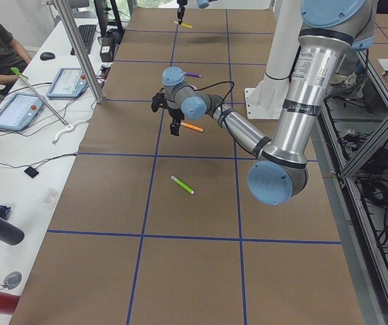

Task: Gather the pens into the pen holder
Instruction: 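Carry the yellow pen over the cup while the left arm reaches out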

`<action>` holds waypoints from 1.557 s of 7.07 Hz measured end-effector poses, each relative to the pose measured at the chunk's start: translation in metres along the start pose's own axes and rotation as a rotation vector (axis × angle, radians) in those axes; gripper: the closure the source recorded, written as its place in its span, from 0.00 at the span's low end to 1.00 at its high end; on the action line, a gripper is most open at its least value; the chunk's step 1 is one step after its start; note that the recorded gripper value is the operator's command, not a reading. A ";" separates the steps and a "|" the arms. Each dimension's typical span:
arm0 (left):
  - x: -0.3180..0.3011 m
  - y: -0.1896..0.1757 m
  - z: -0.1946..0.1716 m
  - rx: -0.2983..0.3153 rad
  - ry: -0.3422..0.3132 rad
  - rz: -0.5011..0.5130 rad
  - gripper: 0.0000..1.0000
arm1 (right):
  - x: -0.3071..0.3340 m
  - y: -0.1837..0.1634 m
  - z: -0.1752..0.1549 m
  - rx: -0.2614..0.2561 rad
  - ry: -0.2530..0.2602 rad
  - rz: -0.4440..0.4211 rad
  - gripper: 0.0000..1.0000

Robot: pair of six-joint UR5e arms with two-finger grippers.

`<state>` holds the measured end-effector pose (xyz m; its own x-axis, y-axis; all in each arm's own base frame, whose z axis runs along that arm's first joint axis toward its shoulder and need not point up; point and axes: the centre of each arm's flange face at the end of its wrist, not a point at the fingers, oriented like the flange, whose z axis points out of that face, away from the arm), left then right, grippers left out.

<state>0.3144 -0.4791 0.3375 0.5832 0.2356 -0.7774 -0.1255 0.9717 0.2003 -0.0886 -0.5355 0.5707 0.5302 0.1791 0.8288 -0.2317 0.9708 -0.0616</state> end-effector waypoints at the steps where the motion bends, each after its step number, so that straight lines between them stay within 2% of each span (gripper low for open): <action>1: 0.024 0.004 0.014 0.003 -0.013 0.026 0.01 | -0.048 0.005 0.004 0.013 -0.016 0.030 1.00; 4: 0.062 0.003 0.038 -0.006 -0.016 0.065 0.01 | -0.206 0.038 0.030 0.077 -0.073 0.119 1.00; 6: 0.071 -0.004 0.046 -0.014 -0.017 0.034 0.01 | -0.307 0.067 0.057 0.141 -0.115 0.209 1.00; 7: 0.079 -0.007 0.050 -0.017 -0.014 0.001 0.01 | -0.355 0.085 0.065 0.181 -0.120 0.241 1.00; 9: 0.086 -0.009 0.053 -0.024 -0.010 -0.030 0.01 | -0.436 0.133 0.073 0.276 -0.080 0.239 1.00; 10: 0.087 -0.008 0.054 -0.029 -0.009 -0.041 0.01 | -0.465 0.151 0.073 0.331 -0.071 0.246 1.00; 11: 0.088 -0.008 0.055 -0.031 -0.009 -0.053 0.01 | -0.492 0.171 0.075 0.411 -0.070 0.247 1.00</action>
<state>0.4103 -0.4668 0.3003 0.5967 0.1837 -0.7812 -0.1186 0.9829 0.1406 -0.4509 -0.4695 0.1941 0.3658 0.3713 0.8534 -0.6542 0.7548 -0.0480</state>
